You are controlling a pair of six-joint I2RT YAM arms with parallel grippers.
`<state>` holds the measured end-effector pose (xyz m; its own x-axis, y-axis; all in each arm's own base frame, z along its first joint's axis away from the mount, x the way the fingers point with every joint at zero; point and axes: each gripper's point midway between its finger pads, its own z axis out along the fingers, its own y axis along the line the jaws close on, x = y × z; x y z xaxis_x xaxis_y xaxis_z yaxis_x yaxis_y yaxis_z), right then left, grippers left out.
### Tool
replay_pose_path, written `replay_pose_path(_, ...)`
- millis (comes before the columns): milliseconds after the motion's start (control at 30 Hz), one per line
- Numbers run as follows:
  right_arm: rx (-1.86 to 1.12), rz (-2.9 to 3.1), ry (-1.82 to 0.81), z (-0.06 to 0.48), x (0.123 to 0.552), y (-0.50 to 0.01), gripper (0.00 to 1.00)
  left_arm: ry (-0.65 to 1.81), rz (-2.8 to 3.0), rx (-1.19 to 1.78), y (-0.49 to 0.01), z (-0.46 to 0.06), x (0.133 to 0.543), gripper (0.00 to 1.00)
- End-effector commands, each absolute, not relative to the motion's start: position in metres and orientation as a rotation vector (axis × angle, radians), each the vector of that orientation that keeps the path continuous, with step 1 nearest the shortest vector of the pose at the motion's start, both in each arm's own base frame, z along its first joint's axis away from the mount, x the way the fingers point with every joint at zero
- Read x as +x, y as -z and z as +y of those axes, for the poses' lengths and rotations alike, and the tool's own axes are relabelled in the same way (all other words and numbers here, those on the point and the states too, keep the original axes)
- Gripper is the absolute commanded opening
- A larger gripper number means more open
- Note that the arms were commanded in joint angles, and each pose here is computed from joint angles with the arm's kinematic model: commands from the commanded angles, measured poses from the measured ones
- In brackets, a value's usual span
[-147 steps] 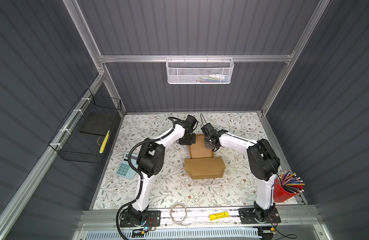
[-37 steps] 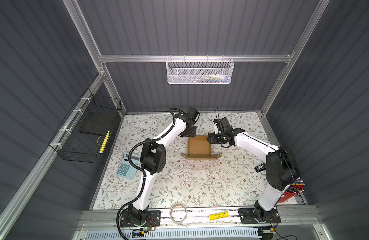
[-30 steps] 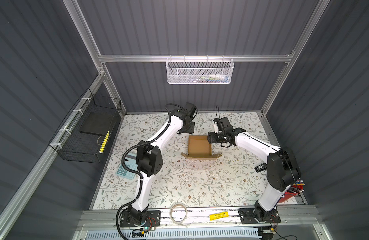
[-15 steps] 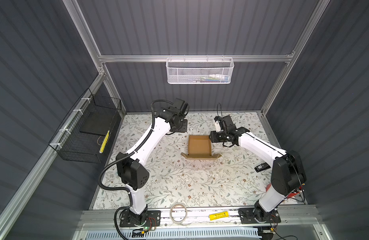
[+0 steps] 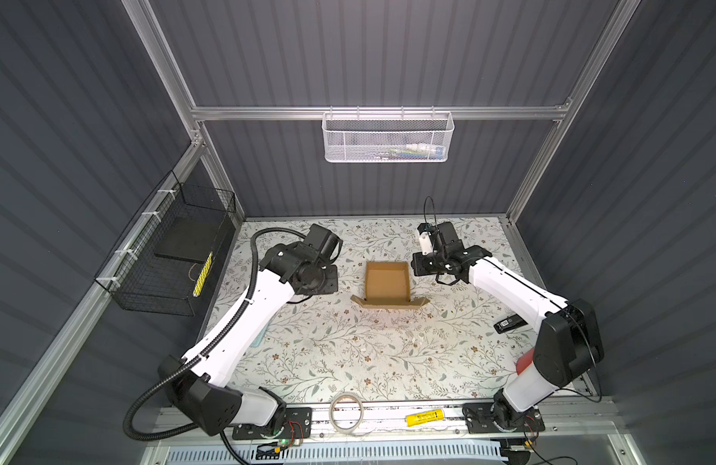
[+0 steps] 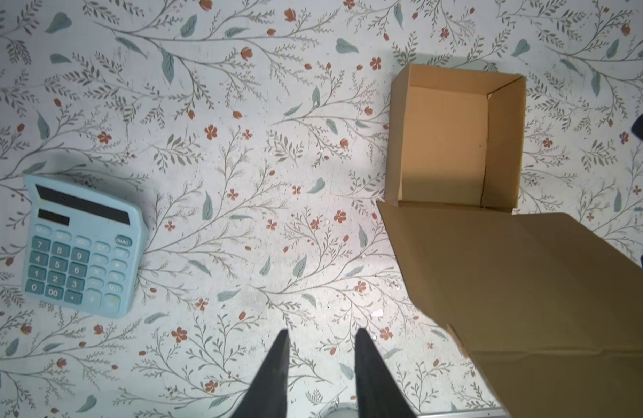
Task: Assemble paper box
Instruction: Place the paper box at the center of the table.
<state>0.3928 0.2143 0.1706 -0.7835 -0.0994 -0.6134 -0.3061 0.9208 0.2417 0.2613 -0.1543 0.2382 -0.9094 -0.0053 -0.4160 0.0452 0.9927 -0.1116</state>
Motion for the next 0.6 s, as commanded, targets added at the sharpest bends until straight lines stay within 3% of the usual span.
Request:
replay_pose_path(0, -0.298, 2.453, -0.462, 0.214, 0.386, -0.181, 0.09, 0.136, 2.771, -0.044, -0.215, -0.154, 0.235, 0.31)
replay_pose_path(267, -0.32, 2.461, -0.482, 0.215, 0.379, -0.184, 0.0, 0.209, 2.771, -0.1, -0.188, -0.177, 0.203, 0.3)
replay_pose_path(567, -0.382, 2.488, -0.488, 0.217, 0.37, -0.177, 0.0, 0.314, 2.702, -0.117, -0.176, -0.219, 0.187, 0.28)
